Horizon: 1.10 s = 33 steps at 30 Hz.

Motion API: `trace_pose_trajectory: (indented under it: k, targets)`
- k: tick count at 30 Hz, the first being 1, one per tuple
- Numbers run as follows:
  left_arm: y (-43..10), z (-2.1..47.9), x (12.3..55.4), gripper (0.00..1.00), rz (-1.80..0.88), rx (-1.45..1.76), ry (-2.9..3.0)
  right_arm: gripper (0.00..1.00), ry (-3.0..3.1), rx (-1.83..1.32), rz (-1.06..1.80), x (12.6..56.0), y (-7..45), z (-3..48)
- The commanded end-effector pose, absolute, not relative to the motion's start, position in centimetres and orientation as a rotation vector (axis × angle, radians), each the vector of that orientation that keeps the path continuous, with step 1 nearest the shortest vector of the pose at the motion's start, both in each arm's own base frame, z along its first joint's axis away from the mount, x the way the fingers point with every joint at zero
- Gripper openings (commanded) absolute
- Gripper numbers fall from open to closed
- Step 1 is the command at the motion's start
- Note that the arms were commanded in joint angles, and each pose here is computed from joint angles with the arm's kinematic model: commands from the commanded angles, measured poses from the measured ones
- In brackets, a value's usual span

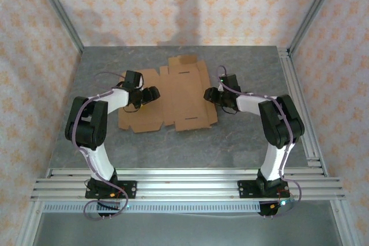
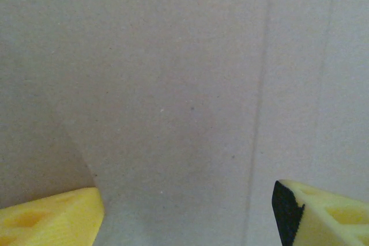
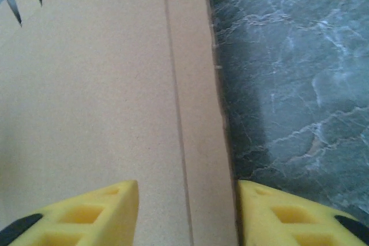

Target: Fold the paper box

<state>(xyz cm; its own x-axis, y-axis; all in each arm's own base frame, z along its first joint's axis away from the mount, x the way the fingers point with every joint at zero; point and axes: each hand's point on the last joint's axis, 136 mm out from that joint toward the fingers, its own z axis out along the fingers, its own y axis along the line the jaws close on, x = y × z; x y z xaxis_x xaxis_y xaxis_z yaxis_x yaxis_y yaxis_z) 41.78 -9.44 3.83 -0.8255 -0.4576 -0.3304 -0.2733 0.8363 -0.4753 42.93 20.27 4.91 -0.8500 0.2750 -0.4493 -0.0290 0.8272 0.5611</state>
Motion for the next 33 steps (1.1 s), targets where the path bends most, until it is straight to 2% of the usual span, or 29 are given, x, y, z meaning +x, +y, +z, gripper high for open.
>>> trace_pose_trajectory:
  k: [1,5,11,18,22,30,33]
  targets:
    - [-9.4,2.7,39.4,0.8,-0.612,-0.63,2.6,0.35,2.471,0.107,0.789,44.5,21.0,5.4]
    - [-9.3,2.5,37.7,0.8,-0.628,-0.678,2.583,0.22,2.48,0.049,0.754,45.9,21.1,5.5]
    - [-9.4,2.9,35.5,0.81,-0.631,-0.704,2.565,0.16,2.495,-0.085,0.685,47.6,21.0,6.3]
    - [-8.5,3.1,35.2,0.82,-0.555,-0.682,2.572,0.39,2.518,-0.271,0.633,47.5,21.2,5.9]
    - [-8.5,3.1,35.4,0.83,-0.553,-0.681,2.57,0.45,2.532,-0.3,0.633,47.8,21.4,5.3]
    - [-8.5,3.1,35.3,0.85,-0.549,-0.672,2.578,0.48,2.551,-0.325,0.715,47.3,22.3,4.3]
    - [-8.5,3.2,35.3,0.85,-0.551,-0.668,2.572,0.43,2.562,-0.346,0.729,47.1,22.5,4.1]
